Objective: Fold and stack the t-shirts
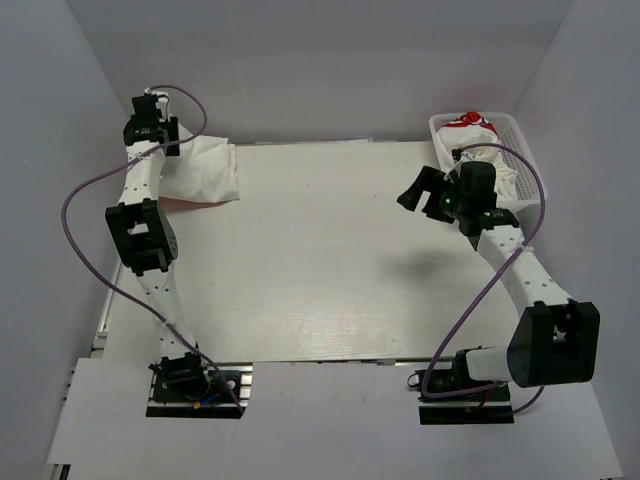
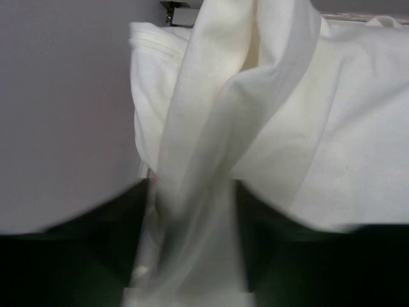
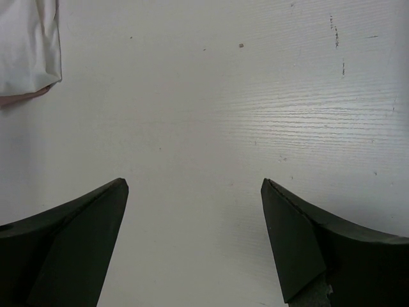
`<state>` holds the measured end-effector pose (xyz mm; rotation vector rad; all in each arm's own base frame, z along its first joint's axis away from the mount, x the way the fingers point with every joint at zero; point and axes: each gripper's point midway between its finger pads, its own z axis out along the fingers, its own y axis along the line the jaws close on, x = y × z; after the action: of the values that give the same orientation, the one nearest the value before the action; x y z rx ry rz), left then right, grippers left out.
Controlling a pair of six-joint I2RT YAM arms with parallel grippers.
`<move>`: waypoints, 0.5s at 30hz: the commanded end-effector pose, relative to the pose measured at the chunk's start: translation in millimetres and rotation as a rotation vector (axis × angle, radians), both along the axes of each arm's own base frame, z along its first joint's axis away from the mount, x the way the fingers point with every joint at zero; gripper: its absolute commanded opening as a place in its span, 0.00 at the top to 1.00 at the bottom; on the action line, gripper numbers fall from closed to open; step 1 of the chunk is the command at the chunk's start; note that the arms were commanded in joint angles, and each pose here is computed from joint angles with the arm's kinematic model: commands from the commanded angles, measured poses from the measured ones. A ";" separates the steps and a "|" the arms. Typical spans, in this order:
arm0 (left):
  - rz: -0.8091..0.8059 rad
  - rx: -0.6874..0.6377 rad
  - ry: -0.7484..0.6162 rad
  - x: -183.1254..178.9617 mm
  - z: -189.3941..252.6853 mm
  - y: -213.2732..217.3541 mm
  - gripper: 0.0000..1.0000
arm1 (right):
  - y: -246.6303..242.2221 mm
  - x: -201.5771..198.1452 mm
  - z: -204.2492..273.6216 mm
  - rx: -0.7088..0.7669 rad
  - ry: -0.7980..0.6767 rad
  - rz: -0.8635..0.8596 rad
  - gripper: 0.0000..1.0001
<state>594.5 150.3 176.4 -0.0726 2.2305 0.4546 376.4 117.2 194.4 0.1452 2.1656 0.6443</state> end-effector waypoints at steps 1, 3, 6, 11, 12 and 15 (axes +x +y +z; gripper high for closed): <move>0.052 0.037 -0.140 14.9 39.5 16.2 0.03 | 1.2 7.2 20.9 0.006 -0.039 -0.018 0.10; 0.085 0.060 -0.150 16.8 43.2 23.0 0.00 | 0.6 6.7 19.0 -0.003 -0.025 -0.025 0.10; 0.097 0.040 -0.149 18.2 36.4 22.3 0.00 | -0.5 5.3 18.1 -0.014 -0.012 -0.031 0.10; 0.027 -0.057 -0.179 12.0 58.0 -4.8 0.00 | -2.7 2.2 19.8 -0.038 -0.022 -0.034 0.10; 0.017 -0.077 -0.170 7.5 60.5 -9.3 0.00 | -4.9 1.5 17.9 -0.050 -0.021 -0.039 0.10; -0.060 -0.219 -0.154 -7.8 68.7 -50.8 0.00 | -8.5 -5.2 18.9 -0.045 -0.041 -0.053 0.10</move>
<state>603.8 145.5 174.5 -0.1620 2.1980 0.3698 373.0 114.6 193.7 0.1741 2.1945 0.5929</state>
